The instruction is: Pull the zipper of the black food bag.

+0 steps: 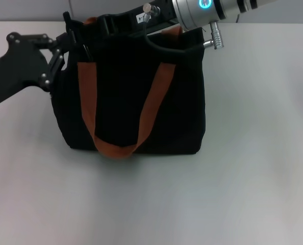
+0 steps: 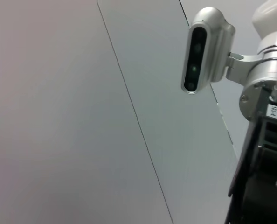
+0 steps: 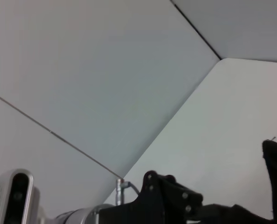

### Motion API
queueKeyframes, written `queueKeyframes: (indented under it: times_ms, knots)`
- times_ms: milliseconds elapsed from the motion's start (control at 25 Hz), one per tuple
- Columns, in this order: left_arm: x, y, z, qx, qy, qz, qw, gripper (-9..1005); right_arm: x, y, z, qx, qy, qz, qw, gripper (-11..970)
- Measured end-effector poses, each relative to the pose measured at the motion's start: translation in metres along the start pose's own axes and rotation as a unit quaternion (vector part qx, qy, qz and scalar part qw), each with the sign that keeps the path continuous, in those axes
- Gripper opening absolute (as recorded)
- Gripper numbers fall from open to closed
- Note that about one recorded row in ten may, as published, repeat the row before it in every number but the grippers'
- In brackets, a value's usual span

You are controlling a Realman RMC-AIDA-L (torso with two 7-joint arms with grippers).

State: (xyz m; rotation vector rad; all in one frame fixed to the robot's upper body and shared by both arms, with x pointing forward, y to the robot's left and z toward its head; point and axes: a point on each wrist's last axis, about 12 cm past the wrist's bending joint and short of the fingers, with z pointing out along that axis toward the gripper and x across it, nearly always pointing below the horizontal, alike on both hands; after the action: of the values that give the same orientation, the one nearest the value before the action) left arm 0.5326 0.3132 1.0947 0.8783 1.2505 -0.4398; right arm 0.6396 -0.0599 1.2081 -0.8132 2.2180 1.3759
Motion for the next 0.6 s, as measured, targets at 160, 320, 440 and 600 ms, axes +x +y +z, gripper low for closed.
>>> queueKeyframes:
  times_ms: [160, 320, 440, 600]
  knots:
    - [-0.0005, 0.0029, 0.0035, -0.002, 0.002, 0.000, 1.000, 55, -0.0006, 0.0003, 0.0003, 0.000, -0.001, -0.002, 1.000, 752]
    - [0.0006, 0.0034, 0.0029, -0.005, 0.006, -0.003, 1.000, 57, -0.0002, -0.0007, -0.0001, 0.002, -0.003, -0.001, 1.000, 745]
    - [0.0007, 0.0034, 0.0015, -0.006, 0.007, -0.005, 1.000, 59, -0.0005, -0.0002, 0.0006, 0.003, -0.001, -0.003, 1.000, 740]
    - [0.0001, 0.0032, 0.0033, -0.003, 0.005, -0.005, 1.000, 60, -0.0013, 0.0002, 0.0011, 0.004, -0.001, -0.004, 1.000, 733]
